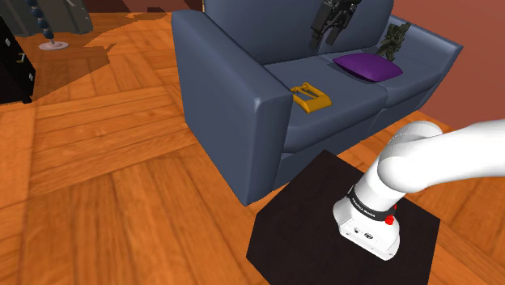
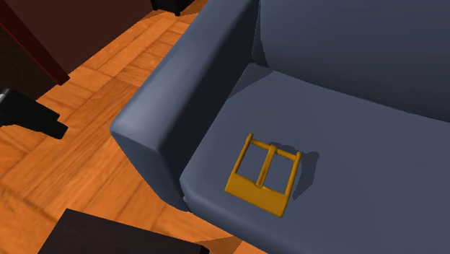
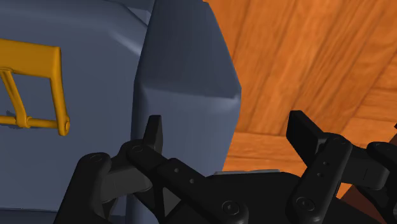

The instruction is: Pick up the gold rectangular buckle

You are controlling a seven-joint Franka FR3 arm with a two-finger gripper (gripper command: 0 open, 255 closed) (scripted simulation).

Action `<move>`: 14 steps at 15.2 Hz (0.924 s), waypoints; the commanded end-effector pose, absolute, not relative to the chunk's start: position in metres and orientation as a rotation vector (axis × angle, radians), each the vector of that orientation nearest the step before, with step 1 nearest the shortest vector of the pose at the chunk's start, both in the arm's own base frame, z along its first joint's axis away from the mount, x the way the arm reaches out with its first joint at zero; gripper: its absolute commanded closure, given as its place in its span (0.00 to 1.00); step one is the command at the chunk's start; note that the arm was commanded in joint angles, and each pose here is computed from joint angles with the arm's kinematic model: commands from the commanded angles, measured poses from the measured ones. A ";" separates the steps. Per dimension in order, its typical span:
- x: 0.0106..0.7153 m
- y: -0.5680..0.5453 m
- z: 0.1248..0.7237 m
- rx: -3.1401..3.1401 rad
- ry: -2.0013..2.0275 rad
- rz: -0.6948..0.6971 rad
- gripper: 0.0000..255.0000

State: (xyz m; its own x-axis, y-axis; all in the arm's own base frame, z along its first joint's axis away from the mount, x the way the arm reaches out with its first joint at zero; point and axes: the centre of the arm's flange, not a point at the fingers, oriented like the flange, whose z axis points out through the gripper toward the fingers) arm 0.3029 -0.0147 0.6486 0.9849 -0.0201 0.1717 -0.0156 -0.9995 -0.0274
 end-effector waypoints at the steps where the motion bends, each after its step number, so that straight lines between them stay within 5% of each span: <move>1: 0.303 -0.015 0.649 -3.104 0.028 -0.269 0.00; 14: 0.380 -0.140 0.553 -3.099 0.124 -0.184 0.00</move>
State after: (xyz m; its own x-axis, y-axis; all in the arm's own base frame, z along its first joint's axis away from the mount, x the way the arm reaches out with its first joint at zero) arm 0.3774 -0.1279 0.5596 0.9898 -0.0771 0.1197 -0.0729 -0.9966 -0.0395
